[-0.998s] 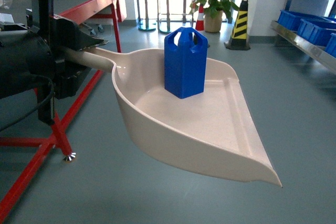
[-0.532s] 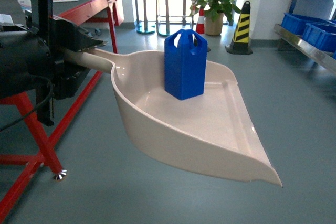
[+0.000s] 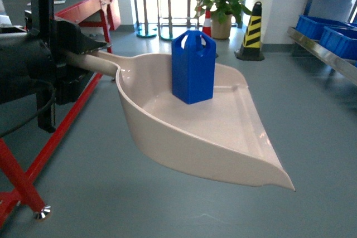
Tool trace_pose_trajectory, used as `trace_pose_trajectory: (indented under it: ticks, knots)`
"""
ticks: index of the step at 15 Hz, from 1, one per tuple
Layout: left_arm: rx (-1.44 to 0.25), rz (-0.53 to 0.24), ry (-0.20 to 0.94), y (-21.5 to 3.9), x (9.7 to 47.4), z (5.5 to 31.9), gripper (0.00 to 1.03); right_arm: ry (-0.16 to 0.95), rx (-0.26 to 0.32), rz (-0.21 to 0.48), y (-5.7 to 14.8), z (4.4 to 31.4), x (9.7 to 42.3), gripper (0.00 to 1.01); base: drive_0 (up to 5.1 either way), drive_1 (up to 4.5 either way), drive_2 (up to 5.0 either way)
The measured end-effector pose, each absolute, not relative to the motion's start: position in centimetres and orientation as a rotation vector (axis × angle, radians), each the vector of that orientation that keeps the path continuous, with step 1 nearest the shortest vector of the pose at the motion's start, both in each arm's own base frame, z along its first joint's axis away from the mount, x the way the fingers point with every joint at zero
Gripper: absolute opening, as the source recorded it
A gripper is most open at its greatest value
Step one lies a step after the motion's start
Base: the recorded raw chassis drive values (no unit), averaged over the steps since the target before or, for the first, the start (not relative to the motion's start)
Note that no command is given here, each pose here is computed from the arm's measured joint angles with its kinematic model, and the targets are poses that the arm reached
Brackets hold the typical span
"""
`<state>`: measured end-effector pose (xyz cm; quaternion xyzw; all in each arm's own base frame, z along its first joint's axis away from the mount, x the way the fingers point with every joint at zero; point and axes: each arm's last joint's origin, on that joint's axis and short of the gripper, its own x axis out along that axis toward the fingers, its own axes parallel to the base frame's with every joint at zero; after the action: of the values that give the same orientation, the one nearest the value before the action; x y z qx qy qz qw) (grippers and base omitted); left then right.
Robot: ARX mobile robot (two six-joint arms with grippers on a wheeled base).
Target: Place part in tray to right shelf
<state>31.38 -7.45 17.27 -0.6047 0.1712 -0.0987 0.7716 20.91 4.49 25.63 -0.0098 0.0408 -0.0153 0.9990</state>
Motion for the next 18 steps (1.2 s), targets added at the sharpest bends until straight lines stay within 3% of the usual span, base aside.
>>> trace_pose_trajectory:
  ticks: [18]
  knots:
    - [-1.311, -0.23, 0.371, -7.66, 31.36, 17.38, 0.13, 0.079, -0.019, -0.034, 4.47, 25.67, 20.88, 0.98, -1.7, -1.71, -1.7]
